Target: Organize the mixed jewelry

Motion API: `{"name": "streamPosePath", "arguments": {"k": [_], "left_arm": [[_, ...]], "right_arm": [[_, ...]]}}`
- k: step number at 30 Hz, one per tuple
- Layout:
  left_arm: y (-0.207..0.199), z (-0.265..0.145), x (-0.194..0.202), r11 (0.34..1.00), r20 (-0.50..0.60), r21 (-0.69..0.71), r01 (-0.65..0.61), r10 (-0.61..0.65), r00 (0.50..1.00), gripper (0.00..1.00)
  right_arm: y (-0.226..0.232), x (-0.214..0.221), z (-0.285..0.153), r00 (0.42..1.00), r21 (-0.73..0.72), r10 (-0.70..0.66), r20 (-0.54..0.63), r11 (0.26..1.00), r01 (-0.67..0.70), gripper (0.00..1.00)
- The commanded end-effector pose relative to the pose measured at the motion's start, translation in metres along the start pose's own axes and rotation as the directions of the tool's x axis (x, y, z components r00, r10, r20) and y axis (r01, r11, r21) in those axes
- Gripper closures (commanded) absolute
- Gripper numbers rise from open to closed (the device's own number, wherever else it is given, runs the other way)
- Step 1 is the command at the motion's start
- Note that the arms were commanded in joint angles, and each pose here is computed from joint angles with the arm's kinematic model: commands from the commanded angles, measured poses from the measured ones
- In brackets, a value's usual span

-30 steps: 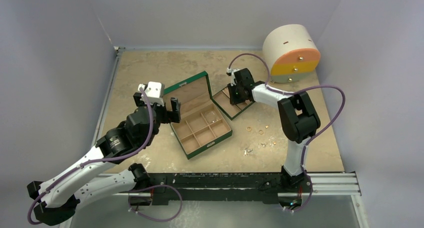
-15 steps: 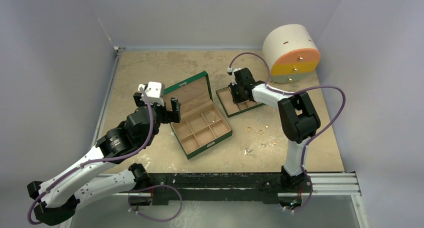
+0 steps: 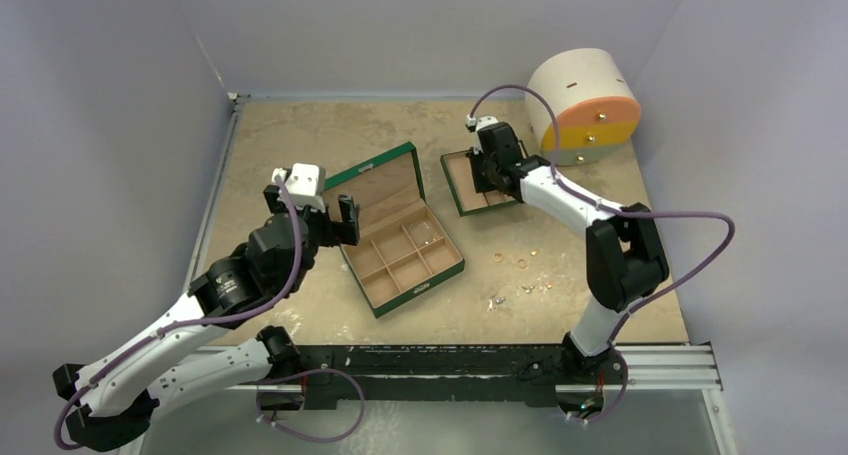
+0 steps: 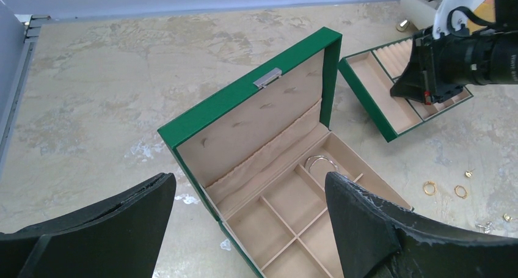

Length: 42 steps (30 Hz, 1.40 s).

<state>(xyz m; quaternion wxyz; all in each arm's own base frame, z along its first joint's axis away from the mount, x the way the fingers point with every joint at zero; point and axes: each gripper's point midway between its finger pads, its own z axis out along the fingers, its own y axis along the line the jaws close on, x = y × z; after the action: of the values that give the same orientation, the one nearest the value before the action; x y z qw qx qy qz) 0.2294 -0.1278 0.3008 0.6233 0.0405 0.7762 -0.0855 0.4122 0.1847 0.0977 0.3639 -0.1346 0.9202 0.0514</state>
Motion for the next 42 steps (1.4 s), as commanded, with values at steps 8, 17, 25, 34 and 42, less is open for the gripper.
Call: {"name": "streamPosePath", "arguments": {"k": [8,17,25,34,42], "left_arm": [[0.008,-0.006,-0.013,0.999,0.053,-0.022,0.037,-0.036,0.998,0.08],[0.019,-0.014,-0.022,0.996,0.095,-0.041,0.083,-0.079,0.992,0.08],[0.027,-0.019,-0.027,0.992,0.120,-0.063,0.112,-0.104,0.987,0.08],[0.048,-0.027,-0.033,0.977,0.160,-0.142,0.158,-0.135,0.978,0.08],[0.063,-0.036,-0.039,0.962,0.200,-0.182,0.202,-0.165,0.966,0.08]], "right_arm": [[0.057,-0.014,-0.078,0.992,0.021,-0.045,0.116,0.999,0.043,1.00],[0.111,0.002,-0.114,0.992,-0.042,-0.052,0.114,0.998,0.057,1.00],[0.149,0.020,-0.124,0.992,-0.068,-0.092,0.091,0.993,0.099,1.00],[0.199,0.028,-0.120,0.985,-0.121,-0.154,0.080,0.979,0.163,1.00],[0.232,0.040,-0.111,0.977,-0.149,-0.204,0.065,0.966,0.212,1.00]]}}
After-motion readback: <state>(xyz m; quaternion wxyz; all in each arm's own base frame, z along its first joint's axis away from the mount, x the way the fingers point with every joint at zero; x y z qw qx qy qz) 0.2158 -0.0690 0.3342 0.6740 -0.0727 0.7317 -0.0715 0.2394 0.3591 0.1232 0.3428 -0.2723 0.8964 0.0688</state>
